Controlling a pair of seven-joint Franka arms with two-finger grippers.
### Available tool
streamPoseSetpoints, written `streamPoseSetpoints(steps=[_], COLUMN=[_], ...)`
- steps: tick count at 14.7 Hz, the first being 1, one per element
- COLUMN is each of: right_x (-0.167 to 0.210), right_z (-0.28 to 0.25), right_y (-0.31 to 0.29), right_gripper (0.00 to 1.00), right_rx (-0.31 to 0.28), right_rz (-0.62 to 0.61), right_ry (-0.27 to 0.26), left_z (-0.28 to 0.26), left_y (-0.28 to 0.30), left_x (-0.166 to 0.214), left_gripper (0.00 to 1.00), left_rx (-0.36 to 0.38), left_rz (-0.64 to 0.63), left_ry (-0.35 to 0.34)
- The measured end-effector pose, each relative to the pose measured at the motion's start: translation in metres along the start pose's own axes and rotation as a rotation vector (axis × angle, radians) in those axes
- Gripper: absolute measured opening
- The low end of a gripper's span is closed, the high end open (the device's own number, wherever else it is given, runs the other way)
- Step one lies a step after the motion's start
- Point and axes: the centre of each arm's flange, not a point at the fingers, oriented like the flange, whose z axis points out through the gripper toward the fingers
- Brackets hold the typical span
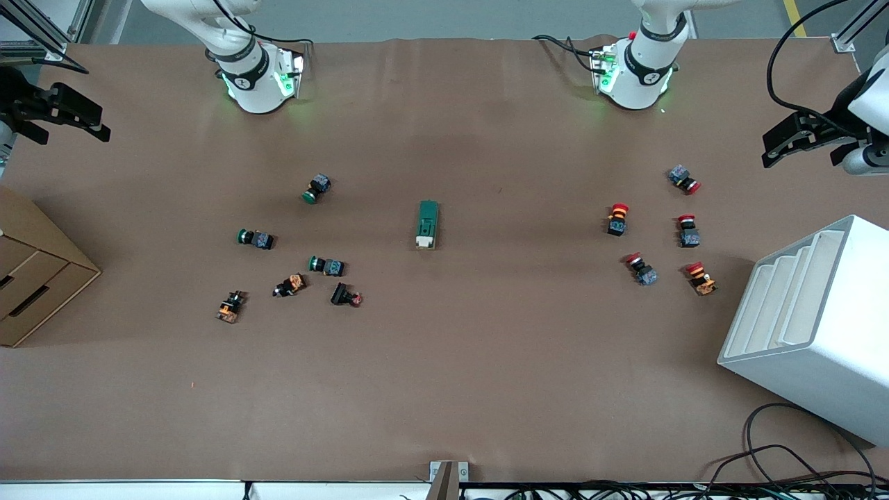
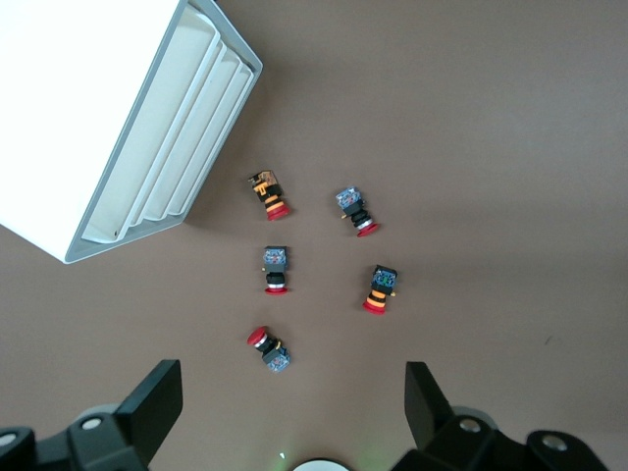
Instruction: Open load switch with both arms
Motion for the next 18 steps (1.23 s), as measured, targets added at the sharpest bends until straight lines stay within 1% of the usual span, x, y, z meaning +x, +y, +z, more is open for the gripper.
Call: streamPoseSetpoints(steps=[3, 4, 6, 7, 8, 10, 12, 13, 15, 17, 18], right_x=[0.000, 0.000, 0.000, 0.000, 0.000, -0.001, -0.002, 0.000, 0.014, 0.038, 0.052], right_z=[0.000, 0.000, 0.000, 0.000, 0.000, -0.002, -0.003, 0.001, 0.022, 0.056, 0.078], right_y=[0.000, 0.000, -0.001, -0.001, -0.001, 0.001, 0.008, 0.011, 0.017, 0.020, 0.022], right_gripper=[1.00, 1.00, 1.00, 1.00, 1.00, 1.00, 1.00, 1.00, 1.00, 1.00, 1.00], right_rx=[0.000, 0.000, 0.000, 0.000, -0.001, -0.001, 0.001, 0.003, 0.005, 0.001, -0.004], right_rz=[0.000, -0.001, -0.001, -0.001, -0.001, 0.003, 0.016, 0.023, 0.032, 0.035, 0.037], right_ry=[0.000, 0.000, 0.000, 0.000, 0.000, 0.002, -0.001, -0.011, -0.054, -0.110, -0.146], left_z=[0.000, 0.001, 0.009, 0.016, 0.026, 0.053, 0.093, 0.116, 0.164, 0.207, 0.225], left_y=[0.001, 0.005, 0.034, 0.061, 0.094, 0.167, 0.246, 0.288, 0.373, 0.445, 0.474], left_x=[-0.001, 0.000, 0.006, 0.011, 0.018, 0.029, 0.031, 0.027, 0.004, -0.030, -0.048], left_gripper=[1.00, 1.00, 1.00, 1.00, 1.00, 1.00, 1.00, 1.00, 1.00, 1.00, 1.00], left_rx=[0.004, 0.017, 0.078, 0.099, 0.100, 0.071, 0.027, 0.007, 0.002, 0.017, 0.013], left_rz=[0.003, 0.012, 0.073, 0.112, 0.124, 0.082, 0.022, -0.016, -0.114, -0.221, -0.260], left_ry=[-0.004, -0.005, -0.005, 0.000, 0.018, 0.063, 0.081, 0.081, 0.094, 0.139, 0.162])
